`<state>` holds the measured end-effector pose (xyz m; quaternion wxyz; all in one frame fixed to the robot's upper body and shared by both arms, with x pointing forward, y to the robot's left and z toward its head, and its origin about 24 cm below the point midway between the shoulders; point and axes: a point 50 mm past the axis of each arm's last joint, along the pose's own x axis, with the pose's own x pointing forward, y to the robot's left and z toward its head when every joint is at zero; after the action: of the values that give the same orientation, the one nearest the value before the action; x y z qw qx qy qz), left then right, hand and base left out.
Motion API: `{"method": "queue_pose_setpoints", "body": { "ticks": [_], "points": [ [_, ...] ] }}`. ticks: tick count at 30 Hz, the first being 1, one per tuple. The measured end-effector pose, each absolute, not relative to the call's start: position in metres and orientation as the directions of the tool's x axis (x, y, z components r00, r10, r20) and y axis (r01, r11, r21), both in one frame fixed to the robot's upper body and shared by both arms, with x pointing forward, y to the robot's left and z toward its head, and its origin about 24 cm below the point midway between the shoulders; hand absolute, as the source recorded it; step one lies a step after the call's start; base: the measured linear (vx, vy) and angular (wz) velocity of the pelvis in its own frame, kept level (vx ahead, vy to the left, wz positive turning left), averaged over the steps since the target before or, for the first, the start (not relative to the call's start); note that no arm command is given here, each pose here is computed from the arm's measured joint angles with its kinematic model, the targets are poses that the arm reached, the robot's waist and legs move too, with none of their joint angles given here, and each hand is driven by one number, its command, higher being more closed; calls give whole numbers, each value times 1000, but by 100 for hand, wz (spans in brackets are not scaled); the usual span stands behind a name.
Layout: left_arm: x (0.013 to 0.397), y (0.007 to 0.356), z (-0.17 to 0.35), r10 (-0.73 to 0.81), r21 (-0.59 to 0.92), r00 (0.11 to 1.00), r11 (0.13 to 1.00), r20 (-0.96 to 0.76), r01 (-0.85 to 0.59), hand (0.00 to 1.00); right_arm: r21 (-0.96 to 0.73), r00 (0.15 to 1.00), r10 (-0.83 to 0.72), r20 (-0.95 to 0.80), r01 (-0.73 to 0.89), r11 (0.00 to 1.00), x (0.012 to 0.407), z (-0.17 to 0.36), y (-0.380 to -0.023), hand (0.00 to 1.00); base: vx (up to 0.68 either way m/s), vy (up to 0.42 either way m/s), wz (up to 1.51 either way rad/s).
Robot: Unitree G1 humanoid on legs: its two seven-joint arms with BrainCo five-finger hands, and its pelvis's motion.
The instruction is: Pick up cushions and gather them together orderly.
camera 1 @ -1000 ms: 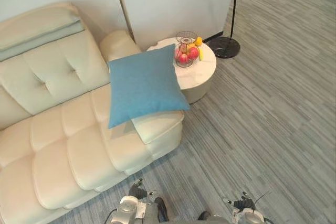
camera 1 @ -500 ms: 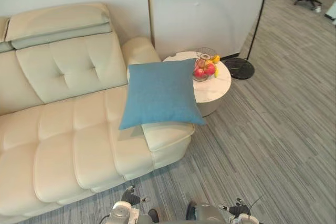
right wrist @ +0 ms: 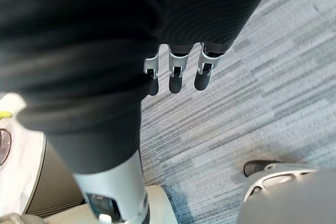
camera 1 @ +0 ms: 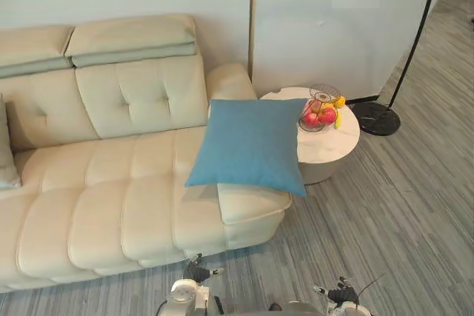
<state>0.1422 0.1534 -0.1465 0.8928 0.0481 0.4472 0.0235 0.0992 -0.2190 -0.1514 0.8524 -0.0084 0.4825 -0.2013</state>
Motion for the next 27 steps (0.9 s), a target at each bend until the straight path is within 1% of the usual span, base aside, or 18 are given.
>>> {"method": "queue_pose_setpoints", "body": {
  "ticks": [3,8,11,15,20,27],
  "points": [
    [138,162,-148,101,134,584,991,-805,13,0,-191,455,-335,-825,334,923,100,-153,-212,0,99,142,-20],
    [139,159,-149,85,138,581,989,-809,47,0,-189,464,-329,-823,321,928,104,-152,-212,0,95,126,-26],
    [136,157,-151,77,139,570,988,-818,66,0,-175,489,-309,-816,301,938,115,-150,-207,0,119,92,-11],
    [135,168,-151,97,169,566,983,-819,76,0,-164,483,-271,-833,251,954,114,-154,-195,0,101,-76,14],
    [133,162,-153,88,156,552,985,-830,77,0,-197,470,-305,-828,264,944,113,-153,-210,0,89,-96,-3],
    [132,164,-153,94,159,548,985,-831,73,0,-201,451,-307,-838,268,942,109,-155,-210,0,29,-32,15]
  ]
}}
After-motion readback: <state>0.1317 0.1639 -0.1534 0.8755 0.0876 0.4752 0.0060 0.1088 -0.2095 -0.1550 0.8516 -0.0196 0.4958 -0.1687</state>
